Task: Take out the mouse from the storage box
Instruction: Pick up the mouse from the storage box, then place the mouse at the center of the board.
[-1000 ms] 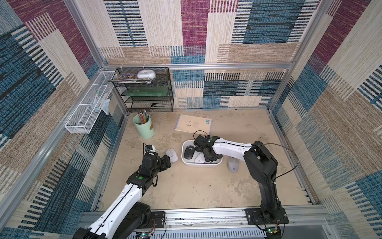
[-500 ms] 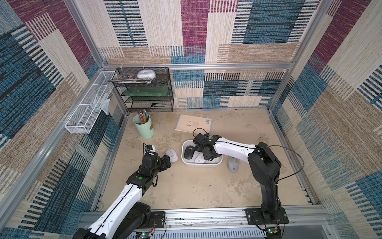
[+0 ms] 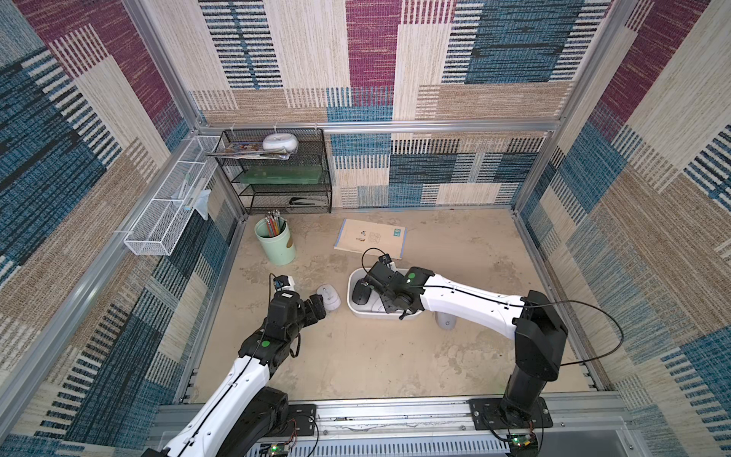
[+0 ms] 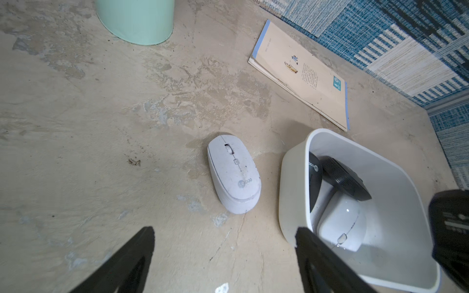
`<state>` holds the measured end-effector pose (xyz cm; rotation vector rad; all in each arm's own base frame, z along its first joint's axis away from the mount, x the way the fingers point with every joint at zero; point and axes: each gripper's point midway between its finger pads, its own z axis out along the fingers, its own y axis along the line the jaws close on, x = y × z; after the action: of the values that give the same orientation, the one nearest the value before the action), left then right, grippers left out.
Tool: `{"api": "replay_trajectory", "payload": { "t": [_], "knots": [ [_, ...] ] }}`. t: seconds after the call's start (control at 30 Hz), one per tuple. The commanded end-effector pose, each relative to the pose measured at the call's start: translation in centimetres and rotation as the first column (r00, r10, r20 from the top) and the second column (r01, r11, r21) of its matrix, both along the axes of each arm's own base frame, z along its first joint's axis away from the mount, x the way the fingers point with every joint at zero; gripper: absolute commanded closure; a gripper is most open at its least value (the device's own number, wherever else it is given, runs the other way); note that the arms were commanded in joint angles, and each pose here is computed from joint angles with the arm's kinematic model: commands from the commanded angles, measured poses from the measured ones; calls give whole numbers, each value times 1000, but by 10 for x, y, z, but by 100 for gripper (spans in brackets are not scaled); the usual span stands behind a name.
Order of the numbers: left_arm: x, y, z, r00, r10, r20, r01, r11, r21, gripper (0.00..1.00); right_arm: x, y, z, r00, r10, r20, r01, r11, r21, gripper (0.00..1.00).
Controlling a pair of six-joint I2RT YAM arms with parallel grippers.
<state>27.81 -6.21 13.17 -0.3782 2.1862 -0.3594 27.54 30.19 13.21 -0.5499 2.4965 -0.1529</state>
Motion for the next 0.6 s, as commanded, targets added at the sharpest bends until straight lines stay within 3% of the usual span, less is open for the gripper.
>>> {"api": "replay_trajectory", "payload": {
  "t": [0.0, 0.23, 0.57],
  "knots": [
    [-4, 13, 0, 999, 52, 5, -52, 998, 45, 9, -20, 16, 7, 997, 79, 23, -78, 997, -19, 79],
    [-13, 33, 4, 989, 141, 35, -144, 986, 82, 8, -66, 51, -12, 979, 203, -7, -203, 979, -5, 80],
    [-14, 39, 2, 985, 170, 40, -173, 981, 87, 8, -89, 57, -58, 966, 248, -66, -254, 963, -95, 81]
  ]
}}
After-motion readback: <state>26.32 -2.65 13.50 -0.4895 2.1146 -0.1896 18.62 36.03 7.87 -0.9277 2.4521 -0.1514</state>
